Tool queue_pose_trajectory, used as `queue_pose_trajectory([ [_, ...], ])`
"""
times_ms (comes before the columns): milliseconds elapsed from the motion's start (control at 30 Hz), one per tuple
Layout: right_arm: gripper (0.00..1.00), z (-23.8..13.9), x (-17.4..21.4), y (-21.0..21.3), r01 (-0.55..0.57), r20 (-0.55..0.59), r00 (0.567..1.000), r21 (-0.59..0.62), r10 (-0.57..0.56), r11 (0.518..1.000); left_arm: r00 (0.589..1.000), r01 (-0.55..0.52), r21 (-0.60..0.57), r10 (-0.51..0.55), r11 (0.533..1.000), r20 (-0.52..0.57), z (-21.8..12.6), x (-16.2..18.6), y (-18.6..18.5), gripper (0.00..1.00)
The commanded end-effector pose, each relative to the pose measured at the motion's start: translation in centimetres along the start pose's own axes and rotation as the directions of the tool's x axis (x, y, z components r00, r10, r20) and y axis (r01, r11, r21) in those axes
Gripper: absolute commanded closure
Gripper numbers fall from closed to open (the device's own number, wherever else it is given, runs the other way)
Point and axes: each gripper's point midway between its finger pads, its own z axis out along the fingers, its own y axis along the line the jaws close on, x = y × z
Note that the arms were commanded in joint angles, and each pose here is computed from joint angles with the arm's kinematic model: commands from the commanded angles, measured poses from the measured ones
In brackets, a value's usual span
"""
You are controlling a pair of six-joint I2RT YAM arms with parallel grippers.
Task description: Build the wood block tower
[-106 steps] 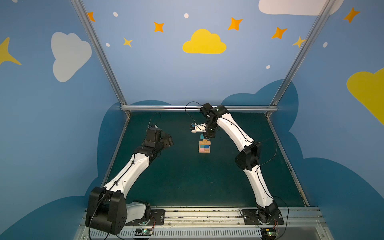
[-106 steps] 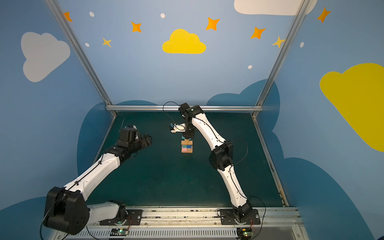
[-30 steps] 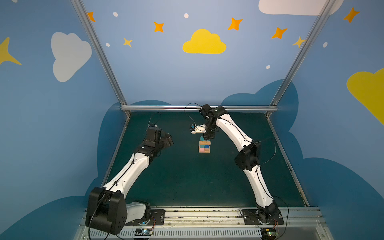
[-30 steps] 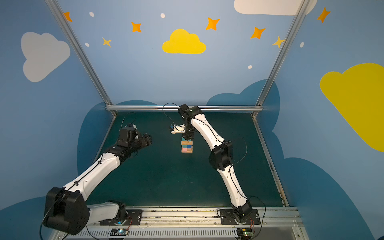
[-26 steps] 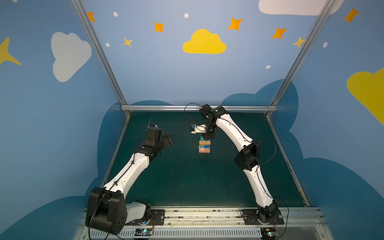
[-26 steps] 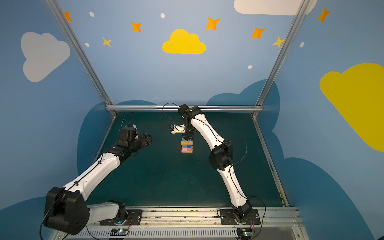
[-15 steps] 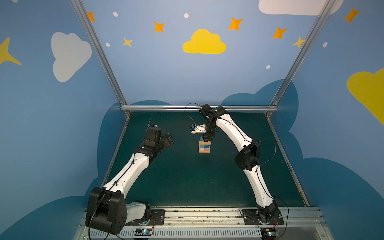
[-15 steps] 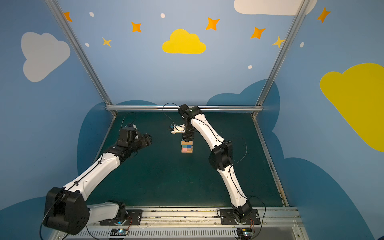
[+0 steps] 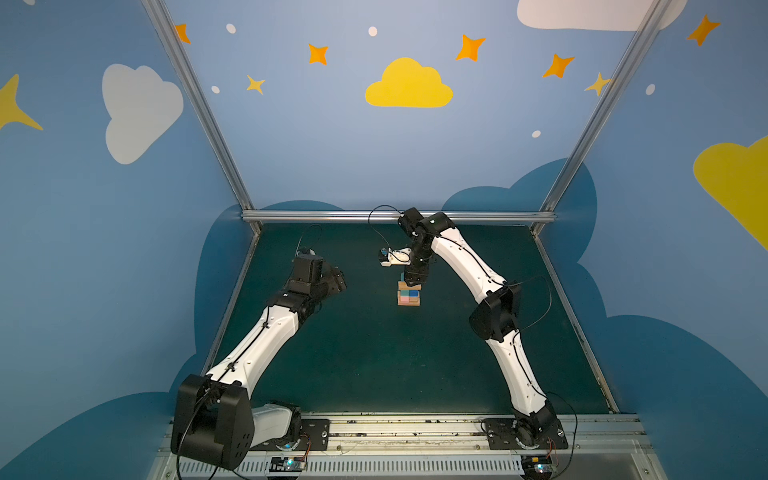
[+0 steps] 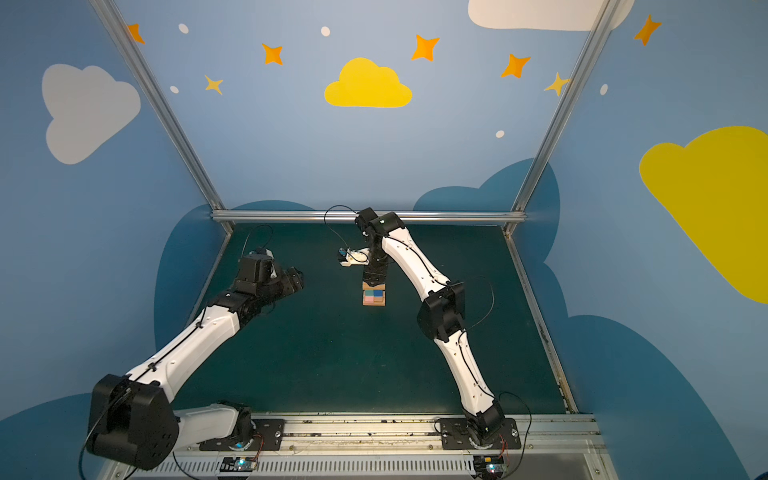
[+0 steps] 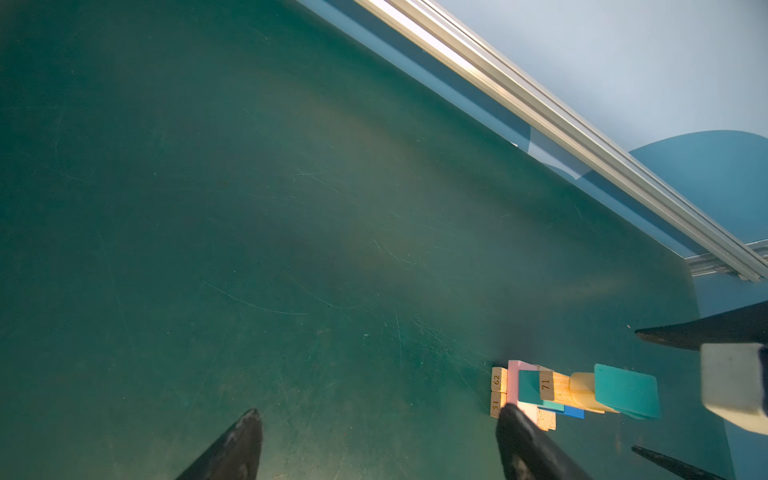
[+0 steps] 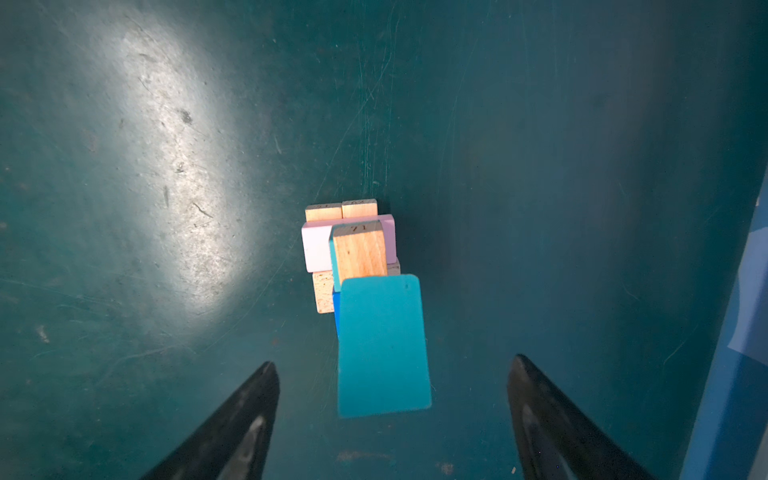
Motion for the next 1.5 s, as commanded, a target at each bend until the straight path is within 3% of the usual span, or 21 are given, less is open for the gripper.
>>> queue_pose_trajectory([
  [0,0.16,-4.4,-1.1,0.1,-0.004,0.056,0.998,0.074,0.0,0.997,1.0,-0.005,0.014,0.004,1.0,0.025,-1.1,-1.0,-0.5,0.12],
  [333,0.16,-12.0,-3.0,0.3,-0.089,0.194,0.98,0.203,0.049,0.975,1.0,0.001,0.088,-0.001,0.996,0.007,-1.6,-0.7,-1.8,0.13],
  [500,0.19,-15.2,-4.7,1.0,-0.239,0.355,0.919,0.154,0.172,0.959,1.0,0.011,0.122,-0.011,0.992,-0.004,-1.8,-0.6,-2.4,0.15],
  [567,0.25,-16.0,-5.3,1.3,-0.295,0.407,0.885,0.118,0.225,0.948,1.0,0.015,0.14,-0.014,0.99,-0.009,-1.8,-0.6,-2.8,0.16],
  [633,0.35,-16.3,-6.0,1.1,-0.352,0.467,0.841,0.091,0.272,0.932,1.0,0.018,0.162,-0.016,0.987,-0.017,-1.8,-0.5,-3.2,0.17],
  [800,0.73,-16.6,-7.0,1.0,-0.446,0.605,0.725,0.046,0.33,0.894,1.0,0.026,0.221,-0.026,0.975,-0.006,-2.2,-1.1,-4.6,0.2],
  [867,0.89,-17.1,-6.8,0.8,-0.513,0.652,0.658,0.023,0.376,0.858,1.0,0.025,0.243,-0.025,0.97,0.0,-2.3,-1.5,-5.3,0.2],
  [967,1.0,-17.7,-6.4,1.2,-0.565,0.697,0.582,-0.025,0.42,0.825,1.0,0.018,0.286,-0.013,0.958,-0.021,-2.4,-1.5,-6.8,0.21],
  [1300,1.0,-16.3,-1.3,3.4,-0.782,0.737,0.302,-0.171,0.605,0.599,0.994,-0.04,0.354,0.072,0.935,-0.078,-1.5,-0.4,-11.1,0.22],
  [1400,1.0,-15.5,0.4,4.7,-0.809,0.737,0.238,-0.21,0.632,0.55,0.991,-0.04,0.374,0.085,0.926,-0.106,-1.0,0.1,-12.3,0.26],
  [1467,1.0,-14.6,1.5,5.5,-0.828,0.723,0.217,-0.219,0.655,0.516,0.988,-0.035,0.384,0.089,0.923,-0.124,-0.5,0.5,-13.0,0.3],
])
